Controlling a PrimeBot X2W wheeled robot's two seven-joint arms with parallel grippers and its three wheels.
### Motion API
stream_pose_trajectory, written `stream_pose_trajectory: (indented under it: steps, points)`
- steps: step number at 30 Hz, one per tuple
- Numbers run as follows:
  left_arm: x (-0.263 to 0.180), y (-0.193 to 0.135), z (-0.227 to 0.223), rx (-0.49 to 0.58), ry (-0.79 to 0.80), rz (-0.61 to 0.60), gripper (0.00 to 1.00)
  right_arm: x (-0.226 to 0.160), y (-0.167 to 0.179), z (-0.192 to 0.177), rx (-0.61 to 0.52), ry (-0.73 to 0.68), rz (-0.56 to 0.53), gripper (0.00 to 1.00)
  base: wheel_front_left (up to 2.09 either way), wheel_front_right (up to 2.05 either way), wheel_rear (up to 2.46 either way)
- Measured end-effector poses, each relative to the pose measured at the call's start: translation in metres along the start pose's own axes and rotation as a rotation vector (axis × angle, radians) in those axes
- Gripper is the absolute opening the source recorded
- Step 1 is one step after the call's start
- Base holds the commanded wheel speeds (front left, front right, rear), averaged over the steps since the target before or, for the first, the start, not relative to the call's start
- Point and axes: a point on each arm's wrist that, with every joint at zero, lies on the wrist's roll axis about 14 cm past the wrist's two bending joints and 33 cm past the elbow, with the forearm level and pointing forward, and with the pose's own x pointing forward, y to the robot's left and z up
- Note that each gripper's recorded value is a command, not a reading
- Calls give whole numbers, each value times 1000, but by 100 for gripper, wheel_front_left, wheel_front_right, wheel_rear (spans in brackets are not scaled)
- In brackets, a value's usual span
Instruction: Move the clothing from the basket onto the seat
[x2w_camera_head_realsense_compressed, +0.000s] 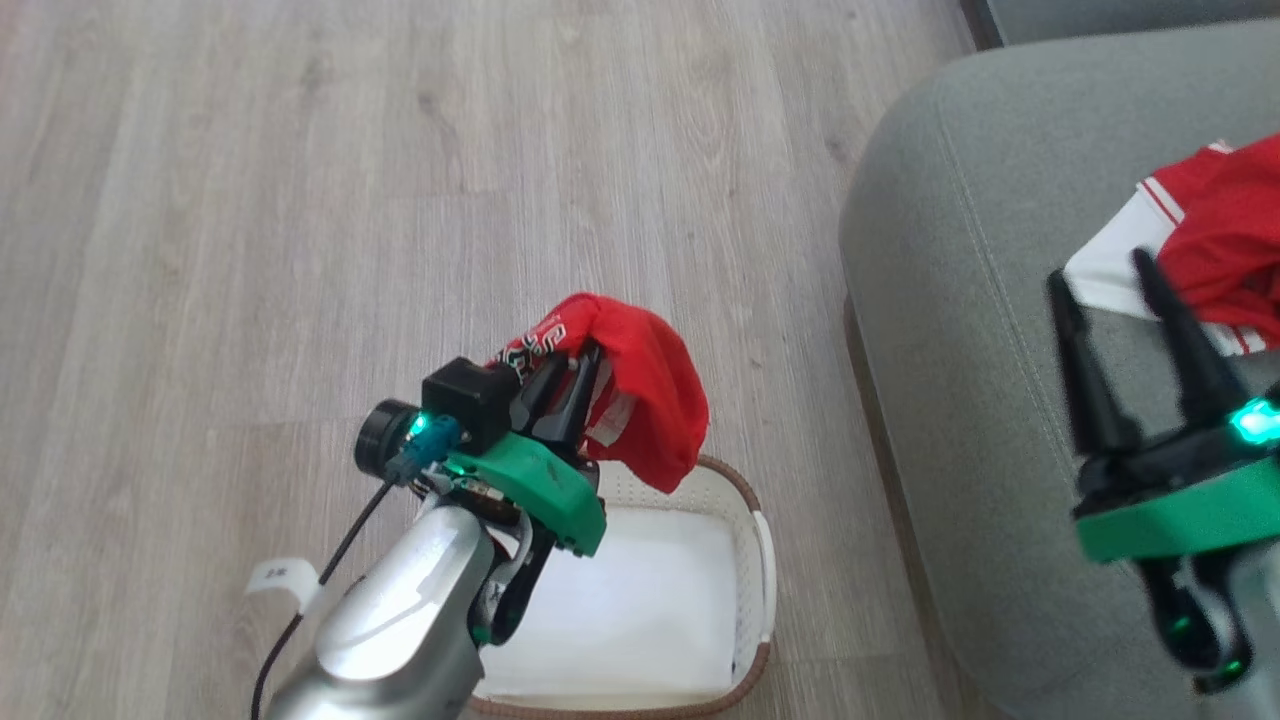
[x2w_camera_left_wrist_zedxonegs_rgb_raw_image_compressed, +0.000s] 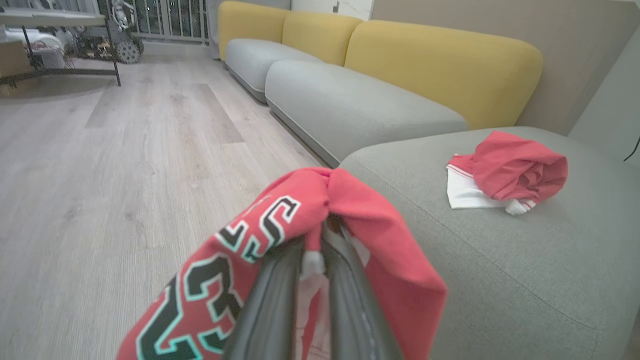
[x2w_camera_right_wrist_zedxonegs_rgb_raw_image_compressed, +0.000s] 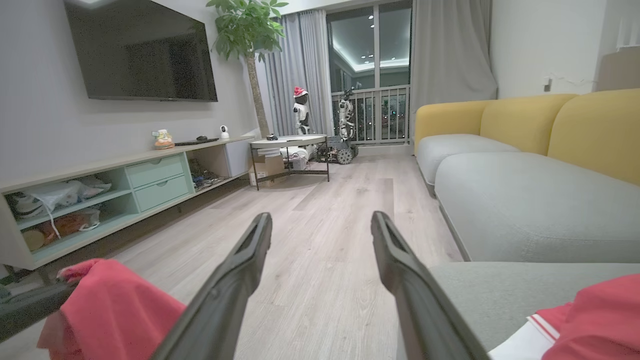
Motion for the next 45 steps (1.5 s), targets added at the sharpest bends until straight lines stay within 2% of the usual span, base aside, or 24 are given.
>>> stream_pose_trajectory:
  steps: [6,13,17,26,33,36,45]
  points:
    - [1,-6,38,50,-86,-23,0,-6,23,-9,35,24,48,100,0,0,0]
    - [14,-21,96,113,-198,-79,0,-13,25,-19,40,56,46,100,0,0,0]
    - [17,-26,111,126,-225,-91,0,-15,28,-21,44,64,52,100,0,0,0]
    - [20,-35,113,124,-220,-115,0,-20,39,-26,59,82,76,100,0,0,0]
    - [20,-37,111,126,-209,-120,0,-22,95,-40,101,129,245,100,0,0,0]
    - [19,-38,110,121,-204,-120,0,-11,115,-38,76,119,322,100,0,0,0]
    - [15,-41,107,112,-192,-129,0,11,148,-50,21,142,439,100,0,0,0]
